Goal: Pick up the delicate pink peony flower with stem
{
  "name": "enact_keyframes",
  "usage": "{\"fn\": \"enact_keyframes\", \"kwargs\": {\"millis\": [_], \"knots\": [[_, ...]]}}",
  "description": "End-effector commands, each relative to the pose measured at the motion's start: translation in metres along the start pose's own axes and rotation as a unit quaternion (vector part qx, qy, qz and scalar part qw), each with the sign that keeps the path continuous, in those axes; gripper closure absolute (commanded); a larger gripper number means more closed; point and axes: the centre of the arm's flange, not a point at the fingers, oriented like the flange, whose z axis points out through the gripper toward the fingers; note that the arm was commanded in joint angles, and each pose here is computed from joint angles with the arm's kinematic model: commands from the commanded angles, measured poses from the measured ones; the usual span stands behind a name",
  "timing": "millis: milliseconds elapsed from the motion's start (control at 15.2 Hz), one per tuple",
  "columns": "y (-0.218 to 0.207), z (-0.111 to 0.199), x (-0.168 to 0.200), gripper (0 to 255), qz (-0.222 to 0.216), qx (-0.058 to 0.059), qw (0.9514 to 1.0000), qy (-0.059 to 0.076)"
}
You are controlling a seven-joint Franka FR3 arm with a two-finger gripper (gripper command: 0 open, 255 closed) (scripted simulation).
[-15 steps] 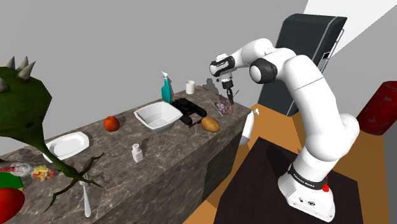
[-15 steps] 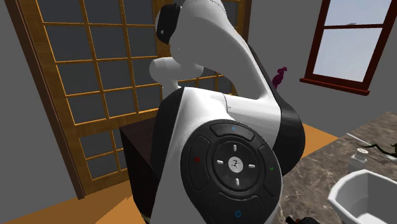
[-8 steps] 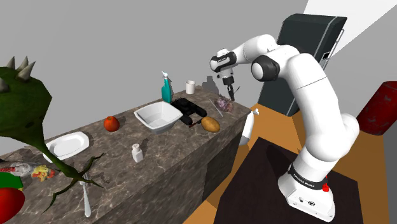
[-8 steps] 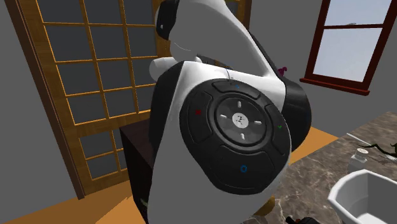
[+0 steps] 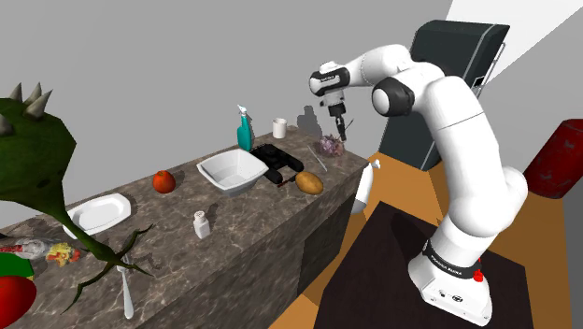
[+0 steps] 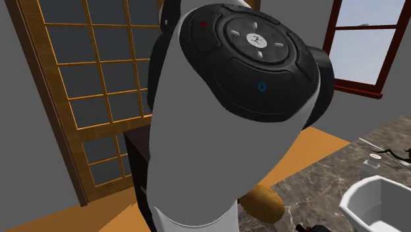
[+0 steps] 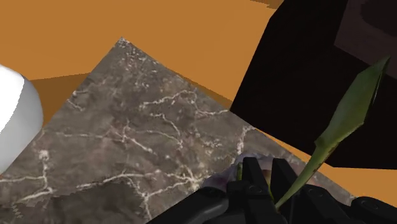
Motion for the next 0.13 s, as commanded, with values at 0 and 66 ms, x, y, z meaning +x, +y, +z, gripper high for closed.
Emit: {"fn": "enact_keyframes", "kwargs": {"millis": [0,66], "knots": [[-0.0016,-0.0054,-0.0023,255,0.000,0.000,1.0000,0.000],[-0.0016,-0.0055,-0.0023,255,0.000,0.000,1.0000,0.000]]}}
